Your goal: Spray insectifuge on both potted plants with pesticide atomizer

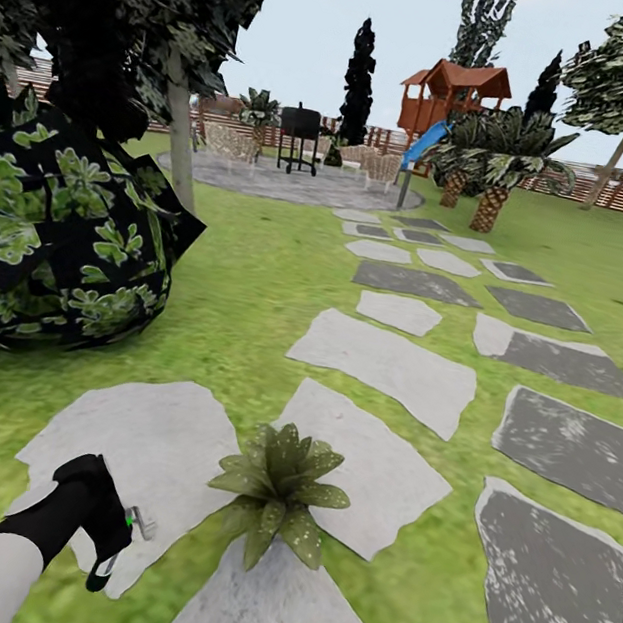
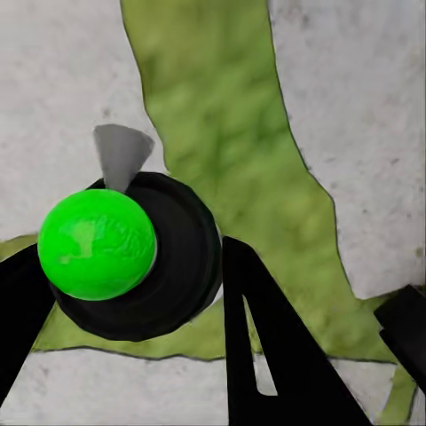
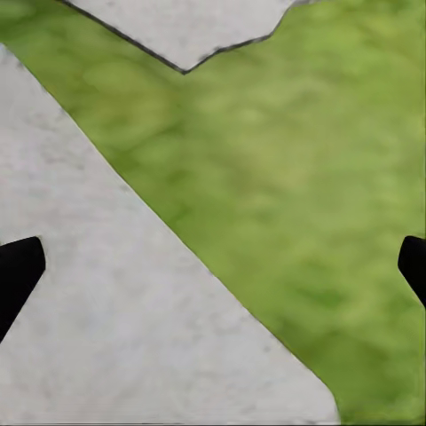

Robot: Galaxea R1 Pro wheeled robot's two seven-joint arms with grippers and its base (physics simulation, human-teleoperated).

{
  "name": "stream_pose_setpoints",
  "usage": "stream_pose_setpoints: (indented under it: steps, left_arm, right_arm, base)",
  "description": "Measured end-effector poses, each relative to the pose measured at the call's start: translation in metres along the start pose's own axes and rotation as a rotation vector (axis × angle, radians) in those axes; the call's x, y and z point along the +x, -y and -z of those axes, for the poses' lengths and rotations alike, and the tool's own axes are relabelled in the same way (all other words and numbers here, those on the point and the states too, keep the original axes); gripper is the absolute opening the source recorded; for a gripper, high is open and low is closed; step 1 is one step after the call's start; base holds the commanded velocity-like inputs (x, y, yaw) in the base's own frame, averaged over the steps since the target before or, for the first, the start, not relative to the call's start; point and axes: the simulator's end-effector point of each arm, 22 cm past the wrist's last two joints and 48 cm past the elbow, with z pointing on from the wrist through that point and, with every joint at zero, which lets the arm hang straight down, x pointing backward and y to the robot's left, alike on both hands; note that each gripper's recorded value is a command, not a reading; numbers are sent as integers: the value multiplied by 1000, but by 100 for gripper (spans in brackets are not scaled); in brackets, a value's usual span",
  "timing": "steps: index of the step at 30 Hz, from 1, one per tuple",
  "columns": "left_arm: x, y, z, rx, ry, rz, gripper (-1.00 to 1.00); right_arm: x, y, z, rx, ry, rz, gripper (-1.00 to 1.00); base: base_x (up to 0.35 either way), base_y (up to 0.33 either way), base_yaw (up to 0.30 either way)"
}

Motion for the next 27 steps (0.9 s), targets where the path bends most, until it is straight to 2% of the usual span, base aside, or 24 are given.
stream_pose_setpoints:
  steps: [7, 27]
  left_arm:
    - [0, 0, 0, 0, 0, 3, -100]
    - [-3, 5, -2, 7, 3, -8, -100]
  right_arm:
    - [0, 0, 0, 0, 1, 0, 100]
    - [0, 1, 0, 1, 0, 0, 100]
  base:
    - [105, 255, -260]
    - [-2, -2, -264]
